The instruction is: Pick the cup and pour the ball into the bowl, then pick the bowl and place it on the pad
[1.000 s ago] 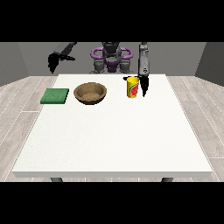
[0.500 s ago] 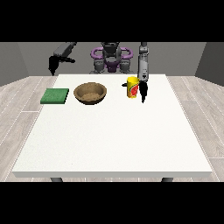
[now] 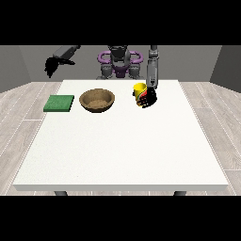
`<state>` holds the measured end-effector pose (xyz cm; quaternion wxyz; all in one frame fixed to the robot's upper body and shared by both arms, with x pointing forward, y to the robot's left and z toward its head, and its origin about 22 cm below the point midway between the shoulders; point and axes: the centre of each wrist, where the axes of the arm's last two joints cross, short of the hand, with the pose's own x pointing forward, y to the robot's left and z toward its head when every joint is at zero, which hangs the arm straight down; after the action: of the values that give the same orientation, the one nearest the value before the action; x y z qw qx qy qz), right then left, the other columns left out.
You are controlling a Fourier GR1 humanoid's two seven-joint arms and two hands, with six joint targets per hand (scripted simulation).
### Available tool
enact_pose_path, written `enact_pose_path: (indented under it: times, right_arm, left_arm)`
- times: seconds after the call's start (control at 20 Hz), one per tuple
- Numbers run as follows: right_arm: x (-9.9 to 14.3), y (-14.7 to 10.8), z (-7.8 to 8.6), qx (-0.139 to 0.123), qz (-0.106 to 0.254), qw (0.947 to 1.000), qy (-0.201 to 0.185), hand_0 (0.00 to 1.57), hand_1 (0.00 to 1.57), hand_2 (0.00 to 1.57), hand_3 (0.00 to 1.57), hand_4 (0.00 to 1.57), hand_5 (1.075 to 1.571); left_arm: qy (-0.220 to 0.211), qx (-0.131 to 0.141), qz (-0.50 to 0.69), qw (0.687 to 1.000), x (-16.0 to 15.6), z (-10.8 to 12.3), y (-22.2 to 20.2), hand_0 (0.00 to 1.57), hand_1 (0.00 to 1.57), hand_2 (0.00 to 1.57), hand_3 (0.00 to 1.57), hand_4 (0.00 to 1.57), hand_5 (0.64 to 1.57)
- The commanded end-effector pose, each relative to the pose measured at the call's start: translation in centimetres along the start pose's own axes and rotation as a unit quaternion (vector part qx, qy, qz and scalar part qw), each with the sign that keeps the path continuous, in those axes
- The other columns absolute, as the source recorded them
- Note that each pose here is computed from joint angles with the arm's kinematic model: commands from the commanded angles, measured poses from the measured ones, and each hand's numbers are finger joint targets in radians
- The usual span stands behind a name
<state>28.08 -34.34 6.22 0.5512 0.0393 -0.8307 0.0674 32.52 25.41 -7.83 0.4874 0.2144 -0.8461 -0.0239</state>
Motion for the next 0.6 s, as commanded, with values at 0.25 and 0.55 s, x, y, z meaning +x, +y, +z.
enact_pose_path:
  times: [0.25,0.55]
  right_arm:
    - [-3.6,-1.9,3.7,-0.034,-0.005,0.9900,0.137,0.00,0.00,0.00,0.00,0.00,1.569]
    - [-4.7,-2.7,3.7,-0.049,-0.021,0.9888,0.139,0.00,0.00,0.00,0.00,0.00,1.568]
  left_arm:
    - [0.070,-0.101,-0.168,0.978,-0.3,-1.4,2.8,1.38,1.38,1.57,1.57,1.57,1.341]
    - [0.068,-0.112,-0.287,0.949,3.8,-12.2,6.0,1.46,1.46,1.57,1.57,1.57,1.282]
